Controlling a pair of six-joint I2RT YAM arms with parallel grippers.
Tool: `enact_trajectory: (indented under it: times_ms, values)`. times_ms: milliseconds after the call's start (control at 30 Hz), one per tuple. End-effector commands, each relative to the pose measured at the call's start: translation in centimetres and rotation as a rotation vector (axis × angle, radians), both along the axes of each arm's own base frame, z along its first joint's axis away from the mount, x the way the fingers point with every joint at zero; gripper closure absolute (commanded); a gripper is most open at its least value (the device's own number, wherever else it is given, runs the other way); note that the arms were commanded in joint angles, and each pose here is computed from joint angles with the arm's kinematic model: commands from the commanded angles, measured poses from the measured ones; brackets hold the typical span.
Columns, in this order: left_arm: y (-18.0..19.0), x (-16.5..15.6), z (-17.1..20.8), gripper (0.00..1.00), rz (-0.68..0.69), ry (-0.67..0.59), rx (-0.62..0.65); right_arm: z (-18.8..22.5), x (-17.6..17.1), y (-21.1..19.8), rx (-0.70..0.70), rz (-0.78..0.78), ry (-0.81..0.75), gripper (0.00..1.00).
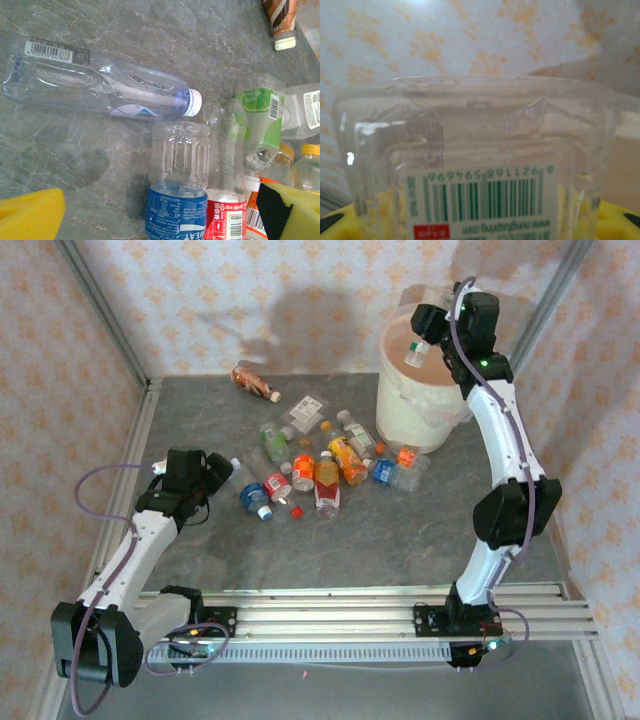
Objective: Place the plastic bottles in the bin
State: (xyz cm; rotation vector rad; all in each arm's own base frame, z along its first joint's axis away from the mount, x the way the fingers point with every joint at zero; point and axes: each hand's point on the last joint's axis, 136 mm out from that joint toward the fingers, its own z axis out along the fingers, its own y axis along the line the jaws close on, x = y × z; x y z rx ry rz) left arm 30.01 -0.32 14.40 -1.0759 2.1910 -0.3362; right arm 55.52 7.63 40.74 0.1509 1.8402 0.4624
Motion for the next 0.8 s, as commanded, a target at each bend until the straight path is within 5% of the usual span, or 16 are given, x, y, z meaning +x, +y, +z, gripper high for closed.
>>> enact_trajectory:
  times_ms: [0,533,767]
  values:
    - [0.4,0.0,0.6,0.00,0.002,0.008,0.036,-1.8,-0.1,0.8,-0.072,0.113,0.096,0.65]
    - [0.6,0.2,-0.4,0.00,-0.005,0.052,0.057,-8.9,3.3,3.9,0.187,0.198,0.348,0.51]
    - [0.5,0.7,-0.9,0.00,-0.012,0.068,0.060,-9.4,3.2,4.1,0.234,0.185,0.383,0.31]
